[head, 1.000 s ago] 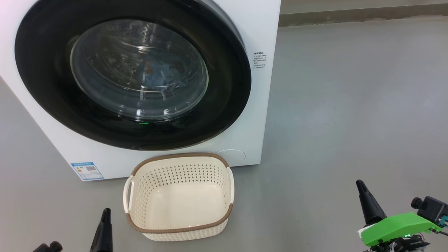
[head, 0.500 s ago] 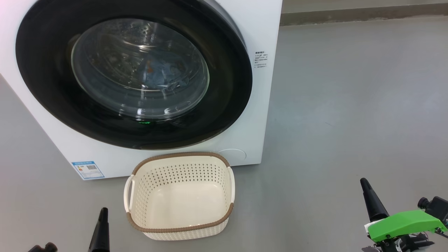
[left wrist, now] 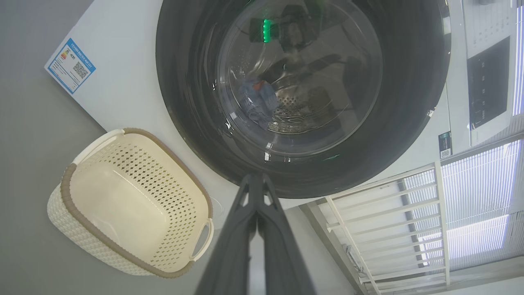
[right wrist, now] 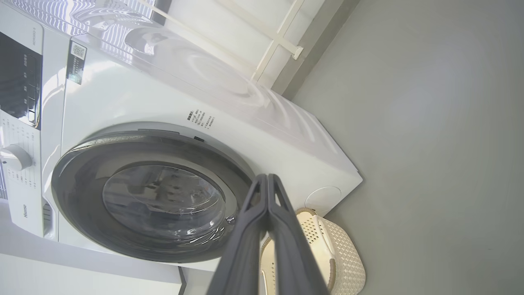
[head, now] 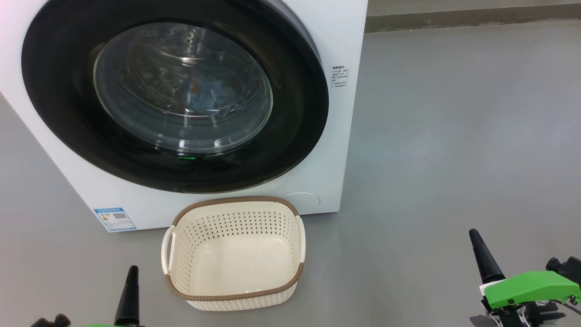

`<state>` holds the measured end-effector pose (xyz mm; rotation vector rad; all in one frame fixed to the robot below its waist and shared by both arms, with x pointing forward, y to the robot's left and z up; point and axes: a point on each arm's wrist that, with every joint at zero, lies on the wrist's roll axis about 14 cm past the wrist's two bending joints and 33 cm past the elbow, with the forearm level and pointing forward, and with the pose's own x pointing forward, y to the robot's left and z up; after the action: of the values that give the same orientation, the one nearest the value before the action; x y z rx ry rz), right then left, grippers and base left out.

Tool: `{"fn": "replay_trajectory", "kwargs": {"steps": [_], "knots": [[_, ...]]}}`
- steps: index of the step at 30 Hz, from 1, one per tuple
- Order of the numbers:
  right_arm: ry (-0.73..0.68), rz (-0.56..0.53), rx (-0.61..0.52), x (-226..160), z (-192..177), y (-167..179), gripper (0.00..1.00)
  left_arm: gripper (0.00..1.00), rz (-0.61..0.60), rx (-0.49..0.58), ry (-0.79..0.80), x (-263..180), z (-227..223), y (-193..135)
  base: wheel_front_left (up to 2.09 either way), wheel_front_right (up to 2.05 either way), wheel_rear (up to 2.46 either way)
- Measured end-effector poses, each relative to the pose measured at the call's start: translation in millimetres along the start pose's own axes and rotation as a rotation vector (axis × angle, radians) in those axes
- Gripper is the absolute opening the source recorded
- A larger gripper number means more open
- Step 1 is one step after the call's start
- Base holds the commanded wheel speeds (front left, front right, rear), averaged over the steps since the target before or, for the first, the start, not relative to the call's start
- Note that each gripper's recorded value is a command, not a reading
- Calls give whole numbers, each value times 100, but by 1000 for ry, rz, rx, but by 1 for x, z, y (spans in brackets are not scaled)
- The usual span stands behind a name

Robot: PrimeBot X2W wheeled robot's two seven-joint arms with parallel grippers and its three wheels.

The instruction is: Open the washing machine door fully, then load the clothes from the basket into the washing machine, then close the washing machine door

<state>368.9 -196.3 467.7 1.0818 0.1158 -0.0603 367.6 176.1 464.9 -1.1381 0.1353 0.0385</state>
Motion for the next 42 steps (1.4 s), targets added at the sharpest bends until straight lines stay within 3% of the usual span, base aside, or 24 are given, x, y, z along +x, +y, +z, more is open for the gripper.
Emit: {"fn": "replay_trajectory", "kwargs": {"steps": [42], "knots": [[-34,23,408,5,13,6,0,0,-34,-366,-22,6,16,-8,0,0,0]]}}
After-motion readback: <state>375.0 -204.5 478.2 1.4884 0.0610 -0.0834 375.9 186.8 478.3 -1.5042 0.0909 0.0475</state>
